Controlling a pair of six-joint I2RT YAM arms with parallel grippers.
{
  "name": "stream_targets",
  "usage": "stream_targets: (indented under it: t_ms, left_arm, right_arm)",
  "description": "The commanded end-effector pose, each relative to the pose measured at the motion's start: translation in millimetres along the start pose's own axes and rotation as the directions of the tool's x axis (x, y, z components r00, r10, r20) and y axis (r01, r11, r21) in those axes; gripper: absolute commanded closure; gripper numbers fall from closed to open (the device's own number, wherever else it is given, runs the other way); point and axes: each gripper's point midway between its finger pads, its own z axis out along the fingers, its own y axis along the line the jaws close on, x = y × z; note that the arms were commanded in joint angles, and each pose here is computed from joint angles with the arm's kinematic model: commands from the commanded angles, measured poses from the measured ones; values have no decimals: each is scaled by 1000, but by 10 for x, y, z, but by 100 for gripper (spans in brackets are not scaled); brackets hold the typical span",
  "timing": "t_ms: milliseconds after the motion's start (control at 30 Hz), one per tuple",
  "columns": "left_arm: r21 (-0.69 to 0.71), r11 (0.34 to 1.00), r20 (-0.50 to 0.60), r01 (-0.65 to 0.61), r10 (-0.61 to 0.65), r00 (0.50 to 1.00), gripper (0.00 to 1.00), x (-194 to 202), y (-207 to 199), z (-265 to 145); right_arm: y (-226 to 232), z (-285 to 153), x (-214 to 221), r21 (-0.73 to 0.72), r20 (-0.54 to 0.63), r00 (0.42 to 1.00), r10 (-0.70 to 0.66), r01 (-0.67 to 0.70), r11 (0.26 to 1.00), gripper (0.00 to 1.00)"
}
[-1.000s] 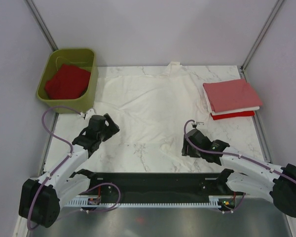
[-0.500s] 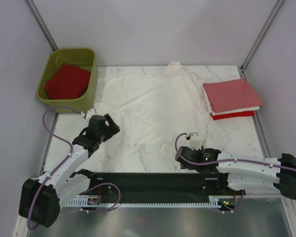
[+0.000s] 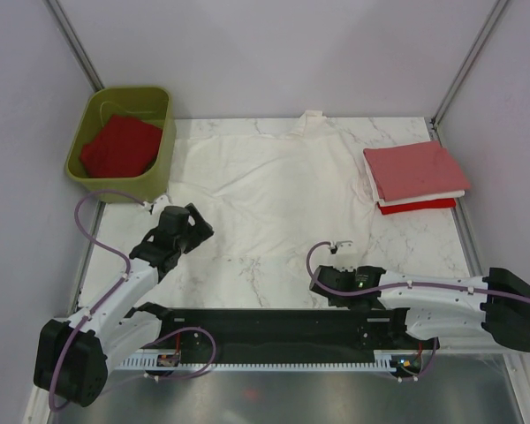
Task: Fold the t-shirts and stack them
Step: Flatten the tshirt out, then fold the tshirt
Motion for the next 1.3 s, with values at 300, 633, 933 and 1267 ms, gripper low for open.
stream_targets:
  t_ms: [300, 633, 933, 1267]
  left_arm:
    - [-36, 998, 33, 47, -46, 998, 7, -96, 20, -9]
    - [-33, 998, 36, 52, -51, 998, 7, -112, 13, -22]
    - [-97, 992, 72, 83, -76, 995, 8, -175, 115, -37]
    - [-179, 972, 92, 150, -135, 987, 18, -157, 263, -20]
  right_arm:
    - [101, 24, 167, 18, -108, 990, -90, 92, 996, 63]
    - [226, -149, -167, -18, 1, 999, -45, 45, 999, 100]
    - [121, -470, -924, 50, 204, 978, -51, 42, 998, 100]
    - [-167, -690, -1794, 107, 419, 908, 21, -72, 992, 100]
